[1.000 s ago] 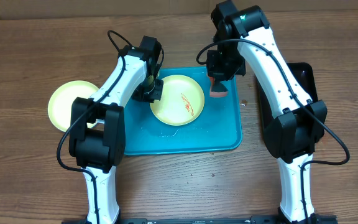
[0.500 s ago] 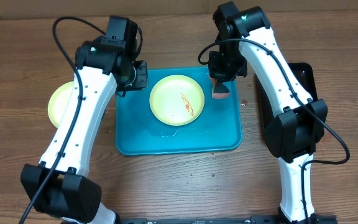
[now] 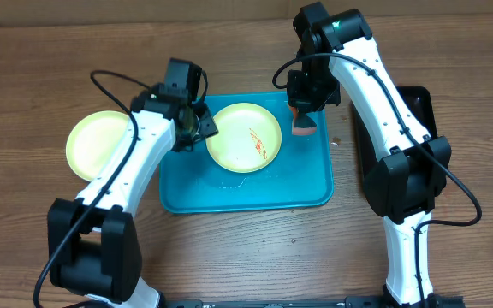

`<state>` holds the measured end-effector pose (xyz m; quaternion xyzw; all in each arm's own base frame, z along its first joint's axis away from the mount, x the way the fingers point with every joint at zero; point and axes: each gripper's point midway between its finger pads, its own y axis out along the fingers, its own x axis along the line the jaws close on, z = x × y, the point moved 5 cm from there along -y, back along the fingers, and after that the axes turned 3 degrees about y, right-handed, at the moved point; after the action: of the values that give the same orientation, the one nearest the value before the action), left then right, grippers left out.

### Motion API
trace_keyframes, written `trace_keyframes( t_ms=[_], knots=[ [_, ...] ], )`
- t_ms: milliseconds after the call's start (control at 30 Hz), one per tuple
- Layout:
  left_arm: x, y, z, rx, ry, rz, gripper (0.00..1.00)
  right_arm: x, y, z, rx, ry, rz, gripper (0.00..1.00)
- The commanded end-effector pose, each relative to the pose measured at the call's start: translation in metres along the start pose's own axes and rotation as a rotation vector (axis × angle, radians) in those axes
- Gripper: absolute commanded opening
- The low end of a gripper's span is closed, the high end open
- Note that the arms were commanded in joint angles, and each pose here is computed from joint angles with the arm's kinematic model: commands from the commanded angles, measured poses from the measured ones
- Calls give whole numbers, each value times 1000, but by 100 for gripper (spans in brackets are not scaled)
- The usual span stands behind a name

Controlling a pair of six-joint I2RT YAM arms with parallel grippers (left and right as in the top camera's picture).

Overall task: Clean dirty plates on tray and stack at the side
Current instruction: 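Grip the remaining yellow-green plate's rim with the left gripper and pull it left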

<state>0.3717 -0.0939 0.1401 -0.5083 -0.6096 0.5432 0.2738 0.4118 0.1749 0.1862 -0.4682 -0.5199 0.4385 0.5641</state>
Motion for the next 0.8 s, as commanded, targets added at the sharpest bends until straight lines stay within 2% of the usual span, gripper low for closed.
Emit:
trace_keyframes(
  t_ms=[0, 100, 300, 600, 767],
  knots=[
    [-2, 16, 14, 54, -64, 54, 50, 1, -24, 3, -56, -14, -25, 5],
    [3, 25, 21, 58, -65, 48, 44, 1, -24, 3, -56, -14, -25, 5],
    [8, 39, 27, 77, -123, 26, 41, 2, -24, 2, -61, -15, -28, 5],
    [4, 66, 32, 108, -108, 13, 35, 2, -24, 1, -66, -16, -30, 5],
    [-4, 67, 23, 59, -1, 59, 33, 2, -24, 1, -66, -16, -31, 5]
  ],
)
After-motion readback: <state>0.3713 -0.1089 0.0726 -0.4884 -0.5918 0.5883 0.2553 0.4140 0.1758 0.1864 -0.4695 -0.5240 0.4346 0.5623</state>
